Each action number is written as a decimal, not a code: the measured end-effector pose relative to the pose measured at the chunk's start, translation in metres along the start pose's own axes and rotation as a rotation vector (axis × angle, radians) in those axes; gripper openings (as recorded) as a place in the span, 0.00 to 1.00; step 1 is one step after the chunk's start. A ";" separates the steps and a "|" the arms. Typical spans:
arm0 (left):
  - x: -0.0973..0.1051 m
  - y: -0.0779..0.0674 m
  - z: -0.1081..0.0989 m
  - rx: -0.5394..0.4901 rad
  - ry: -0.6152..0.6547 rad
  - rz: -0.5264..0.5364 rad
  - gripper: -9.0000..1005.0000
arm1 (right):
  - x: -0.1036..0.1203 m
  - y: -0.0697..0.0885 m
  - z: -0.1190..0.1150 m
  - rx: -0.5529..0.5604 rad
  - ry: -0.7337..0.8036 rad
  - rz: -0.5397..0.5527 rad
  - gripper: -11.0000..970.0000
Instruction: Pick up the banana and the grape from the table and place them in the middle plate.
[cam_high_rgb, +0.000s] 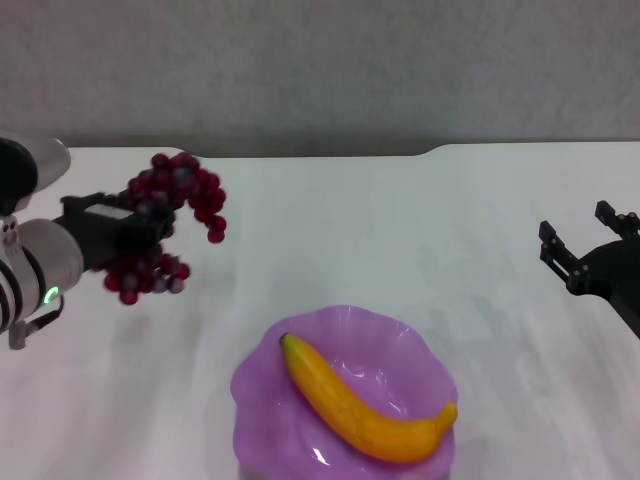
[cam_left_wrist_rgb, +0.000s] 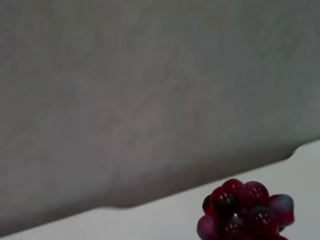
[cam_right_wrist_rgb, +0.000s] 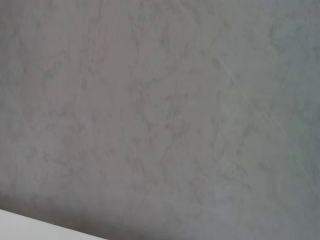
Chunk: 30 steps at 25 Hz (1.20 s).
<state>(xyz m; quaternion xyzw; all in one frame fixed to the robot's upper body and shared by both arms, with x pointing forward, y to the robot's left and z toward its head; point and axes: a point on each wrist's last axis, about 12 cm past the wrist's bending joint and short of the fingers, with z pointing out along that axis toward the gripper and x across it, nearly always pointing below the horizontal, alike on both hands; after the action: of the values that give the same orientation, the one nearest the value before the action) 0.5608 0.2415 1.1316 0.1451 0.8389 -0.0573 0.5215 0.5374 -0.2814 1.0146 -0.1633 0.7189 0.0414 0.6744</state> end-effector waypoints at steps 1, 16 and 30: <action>-0.003 -0.003 -0.004 0.027 -0.013 -0.005 0.45 | 0.000 0.000 0.000 0.000 0.000 -0.001 0.80; 0.004 -0.060 -0.036 0.467 -0.086 0.231 0.43 | 0.000 0.000 0.000 0.000 0.001 -0.001 0.80; 0.051 -0.078 -0.010 0.570 -0.146 0.337 0.43 | -0.001 0.000 0.002 -0.002 -0.002 -0.002 0.80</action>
<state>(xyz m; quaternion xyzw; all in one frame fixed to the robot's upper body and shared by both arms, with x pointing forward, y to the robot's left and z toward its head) 0.5074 0.1793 1.0860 0.4172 0.7137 -0.2129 0.5209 0.5388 -0.2806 1.0154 -0.1646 0.7182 0.0419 0.6748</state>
